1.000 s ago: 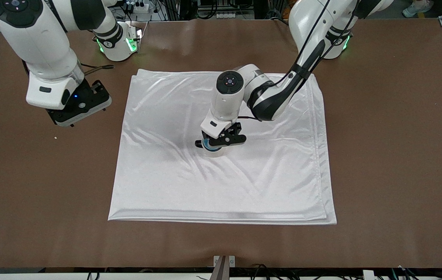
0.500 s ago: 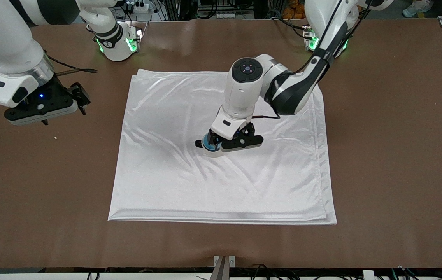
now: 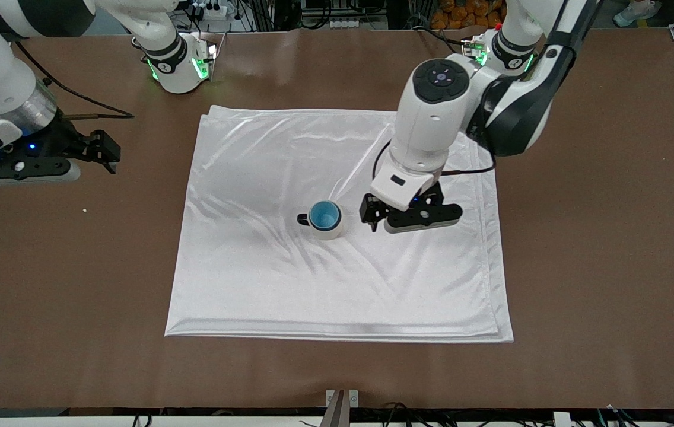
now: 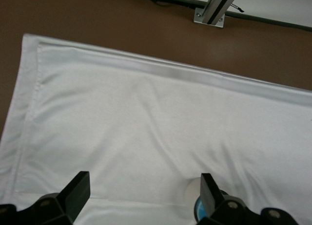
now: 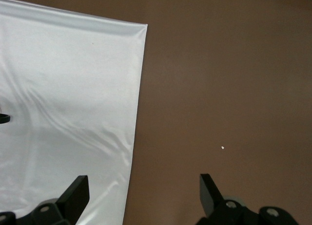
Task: Place blue cup into white mug on cloth
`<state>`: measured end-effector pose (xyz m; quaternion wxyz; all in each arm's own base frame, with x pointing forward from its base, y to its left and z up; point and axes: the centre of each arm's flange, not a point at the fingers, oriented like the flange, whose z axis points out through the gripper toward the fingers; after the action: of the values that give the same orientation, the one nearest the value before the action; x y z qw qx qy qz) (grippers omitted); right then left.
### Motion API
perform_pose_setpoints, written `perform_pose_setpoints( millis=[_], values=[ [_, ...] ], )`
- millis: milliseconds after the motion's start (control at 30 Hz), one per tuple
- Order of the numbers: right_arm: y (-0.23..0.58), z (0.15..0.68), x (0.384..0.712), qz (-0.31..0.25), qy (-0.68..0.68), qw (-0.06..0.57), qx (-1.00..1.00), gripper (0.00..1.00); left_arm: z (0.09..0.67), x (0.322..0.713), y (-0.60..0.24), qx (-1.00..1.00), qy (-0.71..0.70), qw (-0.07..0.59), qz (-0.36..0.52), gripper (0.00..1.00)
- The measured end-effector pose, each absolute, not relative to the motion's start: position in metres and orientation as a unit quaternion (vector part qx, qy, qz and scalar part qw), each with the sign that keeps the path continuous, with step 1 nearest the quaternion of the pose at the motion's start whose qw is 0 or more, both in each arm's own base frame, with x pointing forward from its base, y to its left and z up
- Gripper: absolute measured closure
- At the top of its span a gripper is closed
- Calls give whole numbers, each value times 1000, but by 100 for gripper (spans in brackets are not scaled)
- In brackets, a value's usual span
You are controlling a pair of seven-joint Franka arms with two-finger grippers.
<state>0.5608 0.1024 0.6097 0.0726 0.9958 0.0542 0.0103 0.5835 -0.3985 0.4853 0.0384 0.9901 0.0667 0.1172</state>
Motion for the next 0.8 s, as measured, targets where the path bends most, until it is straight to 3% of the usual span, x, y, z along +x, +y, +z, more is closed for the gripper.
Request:
perform_pose_setpoints(
  millis=[400, 800],
  values=[
    [24, 624, 564, 15, -30, 26, 999, 0, 520, 613, -311, 993, 27, 1, 114, 0],
    [-9, 640, 553, 23, -62, 26, 997, 0, 532, 625, -252, 996, 18, -8, 82, 0]
  ],
)
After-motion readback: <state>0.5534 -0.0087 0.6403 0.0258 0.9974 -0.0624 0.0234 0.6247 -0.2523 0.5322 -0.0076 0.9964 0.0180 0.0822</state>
